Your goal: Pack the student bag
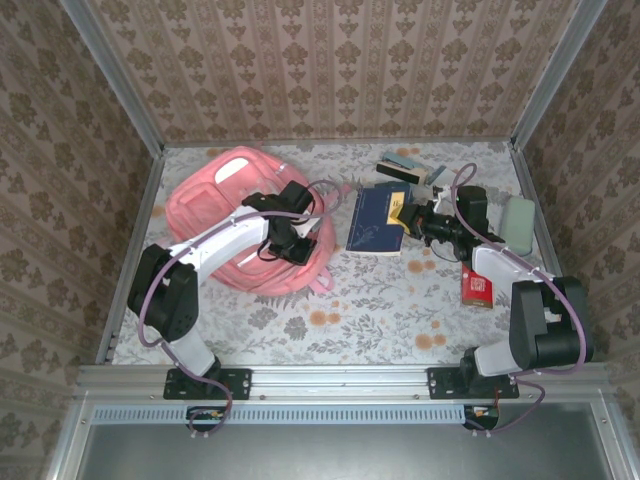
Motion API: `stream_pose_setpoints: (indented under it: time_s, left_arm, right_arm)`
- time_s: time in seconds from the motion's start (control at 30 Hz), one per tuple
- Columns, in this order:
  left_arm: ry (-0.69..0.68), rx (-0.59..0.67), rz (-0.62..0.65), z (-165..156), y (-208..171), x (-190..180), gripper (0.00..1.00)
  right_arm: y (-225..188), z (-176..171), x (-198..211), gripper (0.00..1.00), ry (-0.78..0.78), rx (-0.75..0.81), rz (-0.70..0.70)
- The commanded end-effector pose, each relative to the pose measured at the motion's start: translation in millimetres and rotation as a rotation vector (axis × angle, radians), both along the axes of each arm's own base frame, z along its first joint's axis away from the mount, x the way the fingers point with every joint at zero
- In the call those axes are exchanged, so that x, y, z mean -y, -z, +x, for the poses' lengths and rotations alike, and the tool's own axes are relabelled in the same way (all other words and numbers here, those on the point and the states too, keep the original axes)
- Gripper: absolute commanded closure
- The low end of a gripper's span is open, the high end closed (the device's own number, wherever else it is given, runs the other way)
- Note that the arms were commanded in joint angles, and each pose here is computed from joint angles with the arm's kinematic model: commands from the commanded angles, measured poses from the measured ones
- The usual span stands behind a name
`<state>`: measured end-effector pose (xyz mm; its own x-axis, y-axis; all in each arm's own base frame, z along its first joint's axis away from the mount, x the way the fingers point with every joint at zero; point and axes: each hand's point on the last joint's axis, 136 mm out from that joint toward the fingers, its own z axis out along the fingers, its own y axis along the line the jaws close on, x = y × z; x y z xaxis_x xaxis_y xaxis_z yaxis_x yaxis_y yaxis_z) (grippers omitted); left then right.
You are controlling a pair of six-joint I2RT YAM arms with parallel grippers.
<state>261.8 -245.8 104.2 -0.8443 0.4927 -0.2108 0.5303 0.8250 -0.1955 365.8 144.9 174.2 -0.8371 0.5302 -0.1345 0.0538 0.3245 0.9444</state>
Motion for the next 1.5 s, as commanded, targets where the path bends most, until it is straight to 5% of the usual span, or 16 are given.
stream_pose_setpoints:
  time_s: [0.0,0.47,0.77,1.0,1.1,1.47]
  left_arm:
    - [0.017,0.000,-0.035,-1.2,-6.8,7.8,0.93]
    - [0.012,-0.002,-0.042,2.1,-3.4,11.8,0.80]
    - [0.011,-0.016,-0.032,-0.1,3.5,10.1,0.99]
    - [0.013,-0.007,-0.025,-1.1,-0.4,7.0,1.00]
    - [0.010,-0.007,-0.025,-1.2,-0.3,5.6,0.81]
    - [0.005,-0.048,-0.020,-5.3,15.0,1.8,0.78]
  right_arm:
    - [-12.1,5.5,-3.5,1.00,-0.009,0.054,0.003]
    - [-11.0,2.6,-4.8,1.00,-0.012,0.052,0.001]
    - [-12.3,1.9,-5.2,1.00,-0.012,0.053,0.002]
    - [-12.8,2.0,-6.9,1.00,-0.016,0.056,0.001]
    - [-11.2,2.1,-7.9,1.00,-0.018,0.053,0.001]
    - [-10.7,2.6,-9.4,1.00,-0.021,0.050,-0.001]
